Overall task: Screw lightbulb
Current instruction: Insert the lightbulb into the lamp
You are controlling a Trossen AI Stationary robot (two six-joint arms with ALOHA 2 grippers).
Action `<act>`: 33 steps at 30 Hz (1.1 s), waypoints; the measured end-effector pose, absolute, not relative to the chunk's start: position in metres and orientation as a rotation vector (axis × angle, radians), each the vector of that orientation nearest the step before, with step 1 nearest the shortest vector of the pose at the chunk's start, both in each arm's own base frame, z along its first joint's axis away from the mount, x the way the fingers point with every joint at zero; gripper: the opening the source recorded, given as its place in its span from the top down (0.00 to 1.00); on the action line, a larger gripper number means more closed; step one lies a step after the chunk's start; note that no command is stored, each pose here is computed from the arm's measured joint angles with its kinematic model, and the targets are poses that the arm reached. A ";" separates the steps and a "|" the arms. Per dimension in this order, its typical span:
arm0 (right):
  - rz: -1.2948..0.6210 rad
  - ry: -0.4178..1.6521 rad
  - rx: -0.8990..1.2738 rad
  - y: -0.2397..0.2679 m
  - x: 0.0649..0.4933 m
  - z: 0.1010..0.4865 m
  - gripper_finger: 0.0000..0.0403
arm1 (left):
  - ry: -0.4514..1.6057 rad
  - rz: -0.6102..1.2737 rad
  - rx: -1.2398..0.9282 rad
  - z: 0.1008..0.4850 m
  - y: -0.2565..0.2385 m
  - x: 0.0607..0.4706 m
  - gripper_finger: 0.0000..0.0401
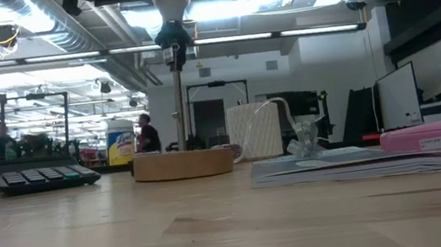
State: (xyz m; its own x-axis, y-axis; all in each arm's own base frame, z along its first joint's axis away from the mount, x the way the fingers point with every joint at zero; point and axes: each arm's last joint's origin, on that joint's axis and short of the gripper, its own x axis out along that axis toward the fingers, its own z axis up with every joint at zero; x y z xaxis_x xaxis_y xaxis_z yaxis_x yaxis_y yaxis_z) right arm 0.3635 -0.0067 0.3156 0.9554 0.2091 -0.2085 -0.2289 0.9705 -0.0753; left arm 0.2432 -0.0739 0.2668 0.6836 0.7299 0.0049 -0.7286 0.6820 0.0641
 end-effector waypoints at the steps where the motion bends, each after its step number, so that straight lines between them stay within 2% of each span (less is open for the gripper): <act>1: 0.222 0.196 -0.100 -0.007 0.364 0.316 0.85 | 0.022 0.817 0.064 0.267 -0.074 0.243 1.00; 10: 0.207 0.128 -0.140 -0.007 0.350 0.337 0.85 | 0.008 0.817 0.095 0.274 -0.091 0.235 1.00; 15: 0.067 0.093 -0.227 -0.011 0.346 0.347 0.85 | -0.025 0.786 0.088 0.281 -0.098 0.231 1.00; 22: -0.022 0.115 -0.297 -0.017 0.347 0.345 0.85 | -0.071 0.598 0.091 0.282 -0.098 0.237 1.00; 25: -0.027 0.116 -0.297 -0.020 0.347 0.345 0.88 | -0.076 0.573 0.094 0.282 -0.096 0.239 1.00; 30: -0.024 0.118 -0.300 -0.020 0.347 0.344 0.98 | -0.074 0.586 0.099 0.282 -0.093 0.240 1.00; 33: -0.020 0.140 -0.314 -0.020 0.346 0.342 0.97 | -0.073 0.593 0.102 0.282 -0.091 0.241 1.00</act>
State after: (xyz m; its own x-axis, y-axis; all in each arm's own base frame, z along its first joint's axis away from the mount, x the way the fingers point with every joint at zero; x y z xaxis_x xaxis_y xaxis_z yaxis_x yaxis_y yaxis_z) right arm 0.3463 -0.0203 0.3422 0.9901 -0.0414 -0.1344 -0.0023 0.9509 -0.3096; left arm 0.2405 -0.0909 0.2815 0.8270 0.5537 0.0975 -0.5609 0.8245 0.0751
